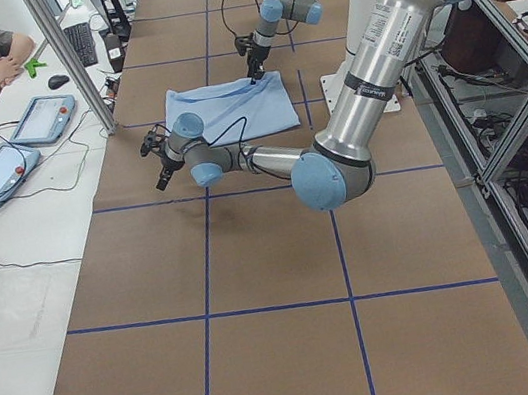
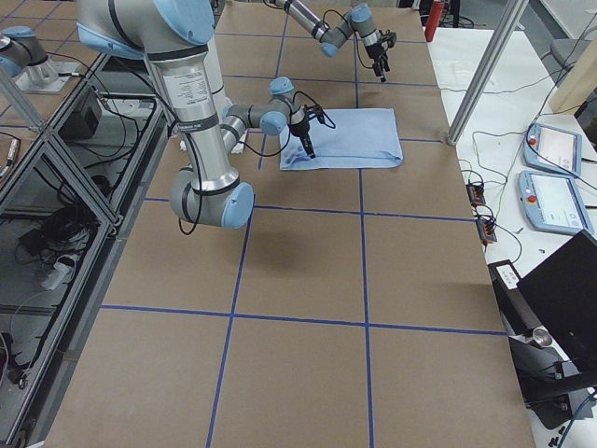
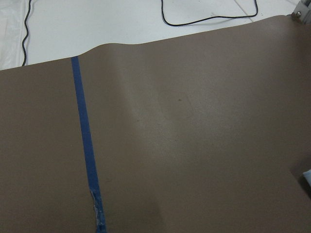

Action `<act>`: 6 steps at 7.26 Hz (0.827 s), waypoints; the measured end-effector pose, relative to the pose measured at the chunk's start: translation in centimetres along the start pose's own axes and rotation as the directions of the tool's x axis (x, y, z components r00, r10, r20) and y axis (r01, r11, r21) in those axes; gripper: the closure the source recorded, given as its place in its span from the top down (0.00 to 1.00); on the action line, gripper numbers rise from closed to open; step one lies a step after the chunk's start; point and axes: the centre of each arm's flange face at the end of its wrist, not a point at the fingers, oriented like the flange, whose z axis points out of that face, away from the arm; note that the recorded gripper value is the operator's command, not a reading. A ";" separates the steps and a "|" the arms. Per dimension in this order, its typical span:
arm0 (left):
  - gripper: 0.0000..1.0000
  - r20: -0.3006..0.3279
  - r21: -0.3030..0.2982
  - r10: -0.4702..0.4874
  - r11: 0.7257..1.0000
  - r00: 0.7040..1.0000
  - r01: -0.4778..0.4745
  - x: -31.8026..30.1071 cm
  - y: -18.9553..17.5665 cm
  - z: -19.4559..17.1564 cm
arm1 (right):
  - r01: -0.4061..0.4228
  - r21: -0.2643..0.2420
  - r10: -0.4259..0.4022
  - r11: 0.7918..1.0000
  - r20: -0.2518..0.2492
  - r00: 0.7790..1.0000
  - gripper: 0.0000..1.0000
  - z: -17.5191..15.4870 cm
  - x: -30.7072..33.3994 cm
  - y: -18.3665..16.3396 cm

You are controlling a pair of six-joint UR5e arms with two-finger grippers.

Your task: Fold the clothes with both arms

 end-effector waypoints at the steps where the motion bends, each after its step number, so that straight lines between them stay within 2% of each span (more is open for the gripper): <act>1: 1.00 0.000 0.000 0.000 1.000 1.000 0.000 0.0 0.0 0.0 | 0.000 0.001 0.000 1.000 0.002 1.000 0.00 -0.1 -0.1 0.0; 6: 1.00 -0.004 -0.004 -0.011 1.000 1.000 0.011 0.3 0.3 0.1 | -0.018 0.009 0.018 1.000 0.007 1.000 0.00 -0.8 0.8 -0.2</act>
